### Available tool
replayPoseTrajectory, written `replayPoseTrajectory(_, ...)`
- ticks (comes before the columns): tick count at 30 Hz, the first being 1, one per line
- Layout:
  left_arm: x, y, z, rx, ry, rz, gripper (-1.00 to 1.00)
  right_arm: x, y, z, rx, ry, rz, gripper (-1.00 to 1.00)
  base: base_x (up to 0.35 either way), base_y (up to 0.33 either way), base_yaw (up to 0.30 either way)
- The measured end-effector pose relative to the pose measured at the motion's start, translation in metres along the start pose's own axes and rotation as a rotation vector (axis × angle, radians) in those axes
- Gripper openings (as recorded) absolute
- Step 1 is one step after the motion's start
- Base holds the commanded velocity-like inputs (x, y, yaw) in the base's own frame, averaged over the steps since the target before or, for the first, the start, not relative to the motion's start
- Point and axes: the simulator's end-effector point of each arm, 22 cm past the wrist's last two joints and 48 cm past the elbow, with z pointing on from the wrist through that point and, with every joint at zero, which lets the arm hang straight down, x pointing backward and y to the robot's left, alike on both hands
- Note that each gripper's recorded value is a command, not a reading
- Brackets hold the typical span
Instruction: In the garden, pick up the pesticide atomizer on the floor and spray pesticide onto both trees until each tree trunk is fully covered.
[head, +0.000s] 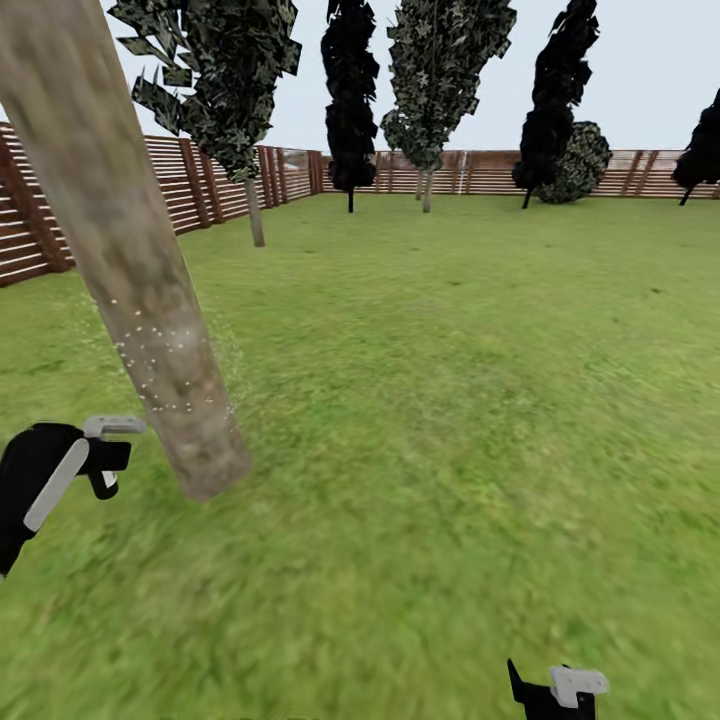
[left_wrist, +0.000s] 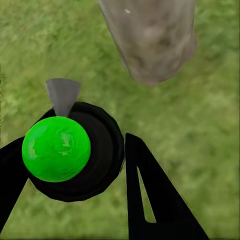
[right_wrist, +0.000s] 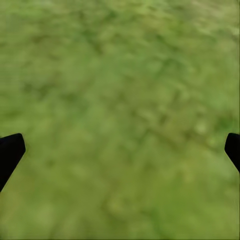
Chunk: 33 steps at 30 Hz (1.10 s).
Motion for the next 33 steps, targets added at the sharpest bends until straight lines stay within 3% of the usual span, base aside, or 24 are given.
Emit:
replayPoseTrajectory(7, 0.001, -0.042, 0.002, 0.056, -0.001, -0.005, -1.00, 0.000, 0.000, 0.000, 0.000, 0.000, 0.000, 1.00, 0.018, -0.175, 0.271)
replayPoseTrajectory(14, 0.002, -0.040, 0.003, 0.048, 0.000, -0.008, -1.00, 0.000, 0.000, 0.000, 0.000, 0.000, -0.001, 1.00, 0.132, -0.259, 0.071)
replayPoseTrajectory(33, -0.001, -0.038, 0.002, 0.035, -0.007, -0.010, -1.00, 0.000, 0.000, 0.000, 0.000, 0.000, 0.000, 1.00, 0.168, -0.228, 0.274)
